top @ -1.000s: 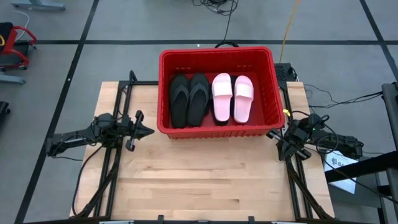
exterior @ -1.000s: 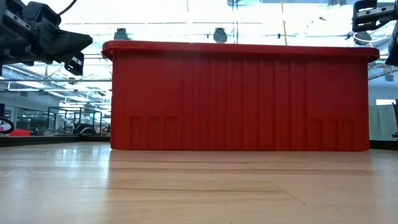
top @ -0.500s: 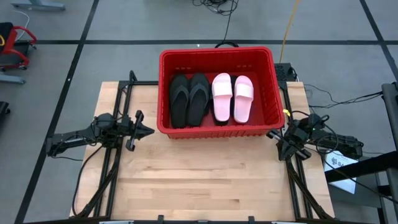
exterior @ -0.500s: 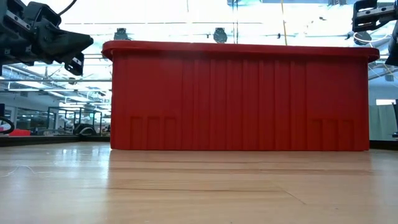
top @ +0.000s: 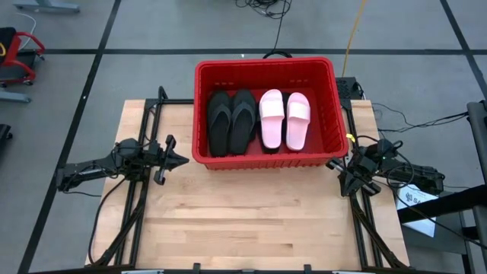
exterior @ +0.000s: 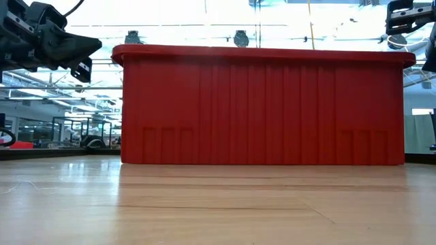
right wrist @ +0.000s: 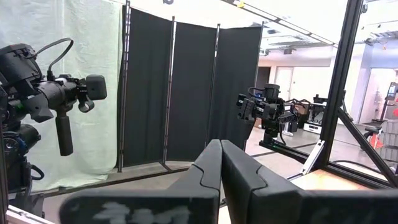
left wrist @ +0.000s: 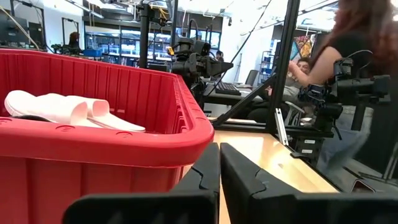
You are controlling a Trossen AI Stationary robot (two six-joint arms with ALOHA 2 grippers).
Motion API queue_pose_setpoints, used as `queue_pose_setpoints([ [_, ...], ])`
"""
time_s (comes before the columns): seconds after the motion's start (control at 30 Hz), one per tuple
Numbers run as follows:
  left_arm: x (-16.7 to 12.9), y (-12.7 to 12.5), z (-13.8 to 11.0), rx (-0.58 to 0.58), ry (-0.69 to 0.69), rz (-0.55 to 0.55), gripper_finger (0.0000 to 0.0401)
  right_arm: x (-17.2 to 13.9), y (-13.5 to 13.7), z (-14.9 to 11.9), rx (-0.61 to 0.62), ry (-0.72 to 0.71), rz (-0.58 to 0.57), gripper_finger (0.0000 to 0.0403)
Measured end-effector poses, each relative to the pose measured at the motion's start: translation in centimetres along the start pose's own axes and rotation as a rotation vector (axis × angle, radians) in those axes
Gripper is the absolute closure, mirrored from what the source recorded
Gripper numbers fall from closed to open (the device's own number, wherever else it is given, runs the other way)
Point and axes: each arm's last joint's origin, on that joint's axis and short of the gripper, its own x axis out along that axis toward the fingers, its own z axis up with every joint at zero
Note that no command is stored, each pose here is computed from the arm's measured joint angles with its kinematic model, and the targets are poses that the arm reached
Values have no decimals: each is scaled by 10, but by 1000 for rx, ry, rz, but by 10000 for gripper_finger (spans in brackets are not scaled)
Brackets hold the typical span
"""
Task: Pick and place slides into bin
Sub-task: Return to Home Position
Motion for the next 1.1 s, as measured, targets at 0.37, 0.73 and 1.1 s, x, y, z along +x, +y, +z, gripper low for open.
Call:
queue_pose_setpoints([
  [0.37,0,0,0,0,0,0,373,0,0,0,0,0,0,403],
  [0.73,0,0,0,0,0,0,398,0,0,0,0,0,0,403],
  [1.1,0,0,0,0,0,0,375,0,0,0,0,0,0,403],
])
